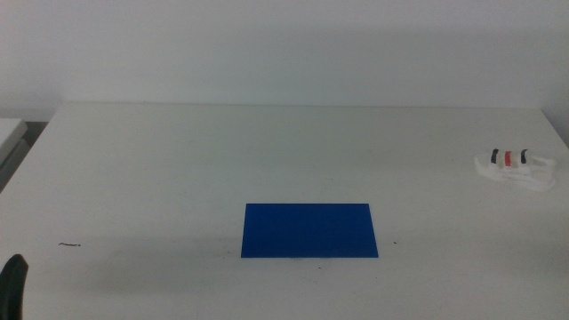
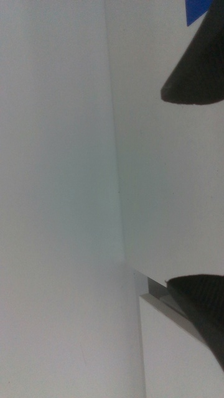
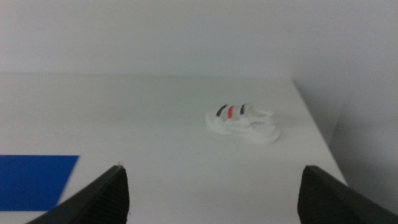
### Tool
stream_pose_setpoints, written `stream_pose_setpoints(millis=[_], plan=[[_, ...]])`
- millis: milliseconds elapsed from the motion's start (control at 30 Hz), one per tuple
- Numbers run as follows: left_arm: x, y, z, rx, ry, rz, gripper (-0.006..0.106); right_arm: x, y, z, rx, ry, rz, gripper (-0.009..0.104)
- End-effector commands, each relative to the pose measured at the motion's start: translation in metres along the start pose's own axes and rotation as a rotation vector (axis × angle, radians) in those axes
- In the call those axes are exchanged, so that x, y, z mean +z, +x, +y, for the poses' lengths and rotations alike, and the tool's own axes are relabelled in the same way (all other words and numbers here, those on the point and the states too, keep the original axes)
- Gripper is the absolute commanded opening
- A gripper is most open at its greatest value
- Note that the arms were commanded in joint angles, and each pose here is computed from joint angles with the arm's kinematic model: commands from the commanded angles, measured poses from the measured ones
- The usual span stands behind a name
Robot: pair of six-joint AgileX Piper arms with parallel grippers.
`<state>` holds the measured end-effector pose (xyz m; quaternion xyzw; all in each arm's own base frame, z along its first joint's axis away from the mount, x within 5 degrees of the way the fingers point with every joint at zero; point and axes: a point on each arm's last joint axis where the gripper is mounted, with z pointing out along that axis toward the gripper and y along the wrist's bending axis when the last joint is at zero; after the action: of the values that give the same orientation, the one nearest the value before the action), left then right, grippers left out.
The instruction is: Use one arm to grab the shoe from the table and place it on the mat.
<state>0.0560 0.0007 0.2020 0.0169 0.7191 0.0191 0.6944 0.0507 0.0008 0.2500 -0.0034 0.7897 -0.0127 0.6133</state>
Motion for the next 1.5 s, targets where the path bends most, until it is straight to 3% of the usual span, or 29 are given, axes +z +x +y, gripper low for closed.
stream_pose_setpoints(millis=[0,100,167,267,433,567,600,667,833,1000,1100,1233,1367,1467], plan=[[0.000,-0.001,0.000,-0.005,0.002,-0.007,0.094,-0.002,-0.027,0.001,0.010,-0.022,0.077,0.087],[0.000,-0.001,0.000,-0.005,0.002,-0.007,0.094,0.008,-0.060,0.005,0.061,-0.080,0.180,0.087],[0.000,-0.001,0.000,-0.005,0.002,-0.007,0.094,0.022,-0.082,0.004,0.017,-0.090,0.213,0.087],[0.000,-0.001,0.000,-0.005,0.002,-0.007,0.094,0.052,-0.108,0.003,-0.068,-0.129,0.393,0.087],[0.000,-0.001,0.000,-0.005,0.002,-0.007,0.094,0.109,-0.134,0.002,-0.476,-0.385,0.767,0.087],[0.000,-0.001,0.000,-0.005,0.002,-0.007,0.094,0.165,-0.146,-0.006,-0.821,-0.566,0.784,0.087],[0.000,-0.001,0.000,-0.005,0.002,-0.007,0.094,0.181,-0.149,-0.010,-0.851,-0.585,0.783,0.087],[0.000,-0.001,0.000,-0.005,0.002,-0.007,0.094,0.219,-0.151,-0.014,-0.813,-0.590,0.796,0.087],[0.000,-0.001,0.000,-0.005,0.002,-0.007,0.094,0.282,-0.148,-0.025,-0.699,-0.481,0.879,0.087],[0.000,-0.001,0.000,-0.005,0.002,-0.007,0.094,0.325,-0.130,-0.025,-0.620,-0.481,0.894,0.087],[0.000,-0.001,0.000,-0.005,0.002,-0.007,0.094,0.338,-0.115,-0.029,-0.662,-0.464,0.934,0.087],[0.000,-0.001,0.000,-0.005,0.002,-0.007,0.094,0.355,-0.093,-0.040,-1.014,-0.584,0.941,0.087],[0.000,-0.001,0.000,-0.005,0.002,-0.007,0.094,0.364,-0.072,-0.039,-0.984,-0.662,0.986,0.087],[0.000,-0.001,0.000,-0.005,0.002,-0.007,0.094,0.369,-0.067,-0.039,-0.888,-0.627,1.005,0.087]])
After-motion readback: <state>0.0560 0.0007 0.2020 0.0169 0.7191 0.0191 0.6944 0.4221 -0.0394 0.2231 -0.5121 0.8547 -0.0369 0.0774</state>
